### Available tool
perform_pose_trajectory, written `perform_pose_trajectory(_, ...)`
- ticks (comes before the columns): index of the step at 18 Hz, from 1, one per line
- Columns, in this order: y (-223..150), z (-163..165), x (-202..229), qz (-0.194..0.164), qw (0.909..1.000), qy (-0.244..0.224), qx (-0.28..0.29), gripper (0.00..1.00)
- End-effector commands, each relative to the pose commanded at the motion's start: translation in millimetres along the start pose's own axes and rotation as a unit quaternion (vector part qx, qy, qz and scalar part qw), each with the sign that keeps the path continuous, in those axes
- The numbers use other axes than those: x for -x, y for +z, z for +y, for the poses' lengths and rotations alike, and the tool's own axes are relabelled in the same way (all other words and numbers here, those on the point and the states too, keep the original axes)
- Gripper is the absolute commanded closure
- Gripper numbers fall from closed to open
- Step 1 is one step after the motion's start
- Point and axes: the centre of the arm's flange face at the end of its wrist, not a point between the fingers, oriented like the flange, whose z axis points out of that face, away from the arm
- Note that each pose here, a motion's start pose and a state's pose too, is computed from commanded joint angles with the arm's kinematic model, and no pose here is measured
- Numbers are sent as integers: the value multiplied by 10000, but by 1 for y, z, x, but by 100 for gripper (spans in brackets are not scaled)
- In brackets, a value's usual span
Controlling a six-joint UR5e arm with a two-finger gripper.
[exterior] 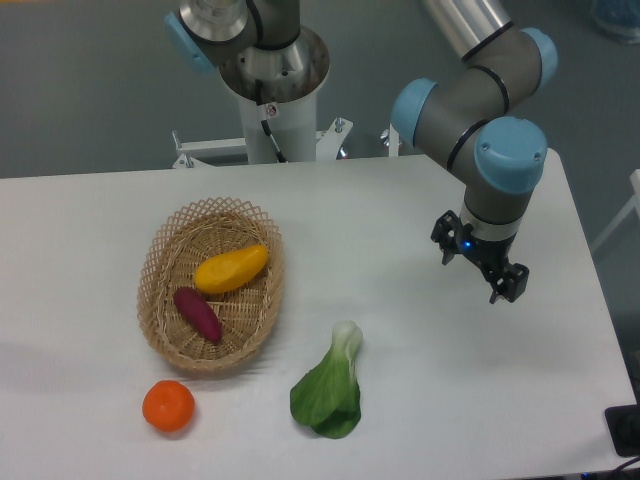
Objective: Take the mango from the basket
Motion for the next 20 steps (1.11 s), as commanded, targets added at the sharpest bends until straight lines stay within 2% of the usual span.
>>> perform_pose_trajectory(7, -1, -1, 0, 0, 10000, 0, 7, 0)
perform_pose_trajectory(14, -1, -1, -6, 153, 9999, -45, 11, 0)
perform_pose_trajectory(17, 0, -22, -20, 221, 9997, 54, 9, 0)
perform_pose_trajectory(20, 0, -38, -28, 221, 9997, -130, -3, 0)
